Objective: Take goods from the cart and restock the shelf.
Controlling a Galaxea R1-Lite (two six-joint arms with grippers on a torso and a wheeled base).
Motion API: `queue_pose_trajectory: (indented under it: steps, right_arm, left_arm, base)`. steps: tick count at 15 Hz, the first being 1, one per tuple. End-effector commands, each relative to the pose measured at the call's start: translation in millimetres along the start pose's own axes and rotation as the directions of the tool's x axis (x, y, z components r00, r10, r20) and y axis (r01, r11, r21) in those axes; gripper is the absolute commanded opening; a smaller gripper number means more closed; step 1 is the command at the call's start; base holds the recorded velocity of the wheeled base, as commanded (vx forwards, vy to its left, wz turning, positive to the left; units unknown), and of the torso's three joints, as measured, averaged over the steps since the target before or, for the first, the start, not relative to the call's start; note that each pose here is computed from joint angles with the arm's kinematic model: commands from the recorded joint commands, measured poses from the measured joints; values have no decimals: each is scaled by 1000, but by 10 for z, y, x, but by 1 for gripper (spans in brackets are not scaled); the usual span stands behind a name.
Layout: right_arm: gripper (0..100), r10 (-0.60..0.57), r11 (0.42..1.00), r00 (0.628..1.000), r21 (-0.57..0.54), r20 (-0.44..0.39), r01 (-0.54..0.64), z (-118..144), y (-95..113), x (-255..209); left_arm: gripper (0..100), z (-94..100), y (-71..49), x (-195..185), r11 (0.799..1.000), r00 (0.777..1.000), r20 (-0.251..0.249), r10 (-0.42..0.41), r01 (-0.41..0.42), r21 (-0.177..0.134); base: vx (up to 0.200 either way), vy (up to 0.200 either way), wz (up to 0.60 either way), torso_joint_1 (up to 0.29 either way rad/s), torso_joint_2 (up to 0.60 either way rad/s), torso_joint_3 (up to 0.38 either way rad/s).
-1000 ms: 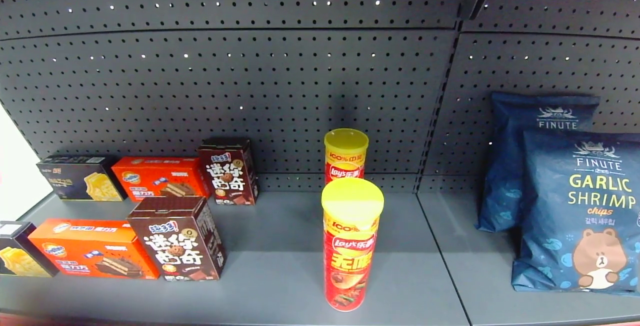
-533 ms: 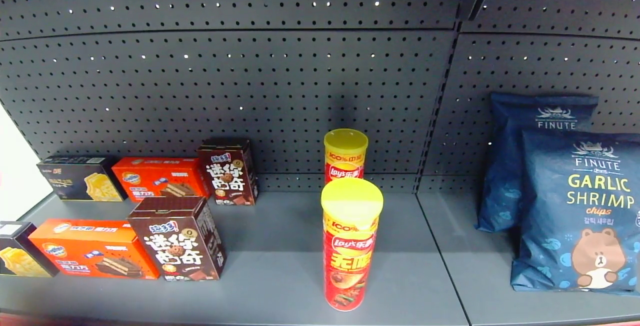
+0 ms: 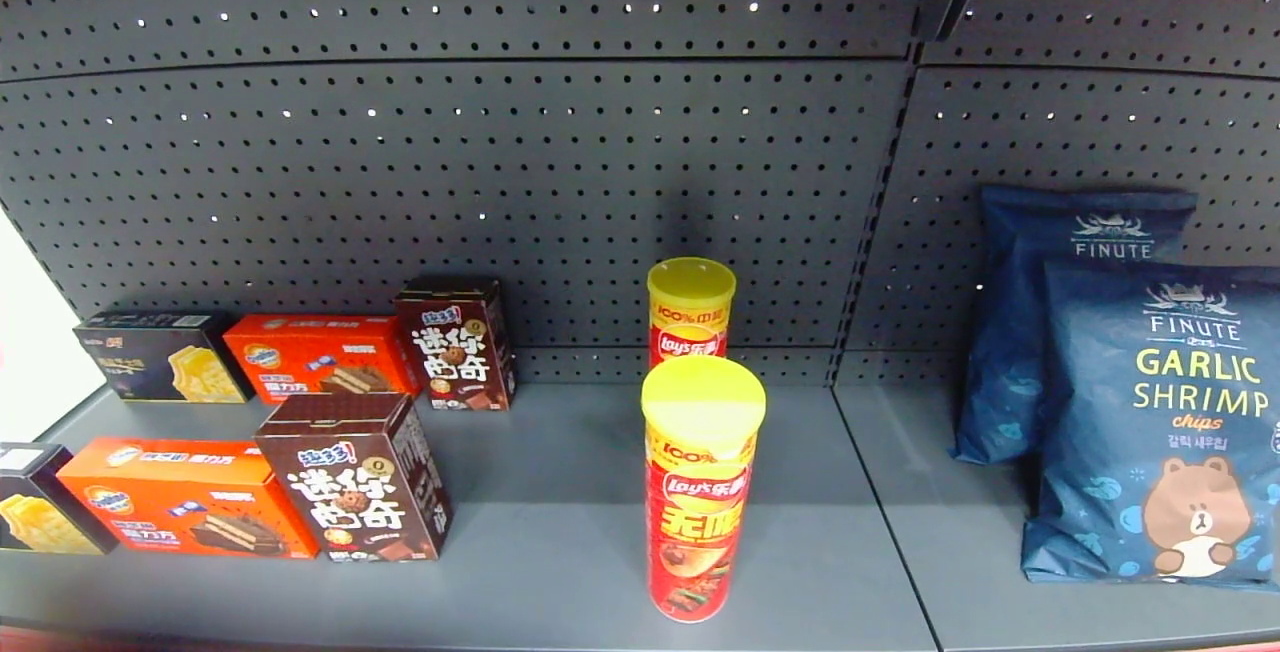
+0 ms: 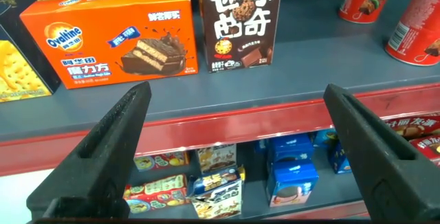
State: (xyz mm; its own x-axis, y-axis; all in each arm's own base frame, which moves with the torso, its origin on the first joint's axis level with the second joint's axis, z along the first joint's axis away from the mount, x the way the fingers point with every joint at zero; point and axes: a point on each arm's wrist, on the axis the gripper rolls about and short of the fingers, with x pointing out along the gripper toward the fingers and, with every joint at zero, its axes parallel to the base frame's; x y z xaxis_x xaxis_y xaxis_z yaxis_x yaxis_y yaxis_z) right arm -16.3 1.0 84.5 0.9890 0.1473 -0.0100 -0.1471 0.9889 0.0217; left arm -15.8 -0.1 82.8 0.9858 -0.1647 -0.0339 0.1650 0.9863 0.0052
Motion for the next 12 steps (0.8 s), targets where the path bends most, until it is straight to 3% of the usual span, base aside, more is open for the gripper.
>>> queue_pose_trajectory:
  steps: [1, 3, 6, 12]
  right_arm:
    - [100, 19, 1000, 1000, 0, -7, -19, -5, 4, 1]
    - [100, 15, 1000, 1000, 0, -7, -15, -5, 3, 1]
    - [100, 16, 1000, 1000, -6, -7, -16, -5, 3, 1]
    - [100, 62, 998, 998, -6, -20, -62, -4, 14, -4]
  left_arm:
    - [100, 1, 0, 1, 1000, 1000, -1, -2, 2, 0]
    - [100, 1, 0, 1, 1000, 1000, -1, 0, 0, -2]
    - [100, 4, 1, 1, 999, 1000, 2, 4, -4, -49]
    - [100, 8, -1, 1, 999, 1000, 6, -6, 7, -45]
  base:
    - [0, 0, 0, 0, 0, 0]
    - [0, 0, 0, 0, 0, 0]
    - [0, 0, 0, 0, 0, 0]
    - [0, 0, 0, 0, 0, 0]
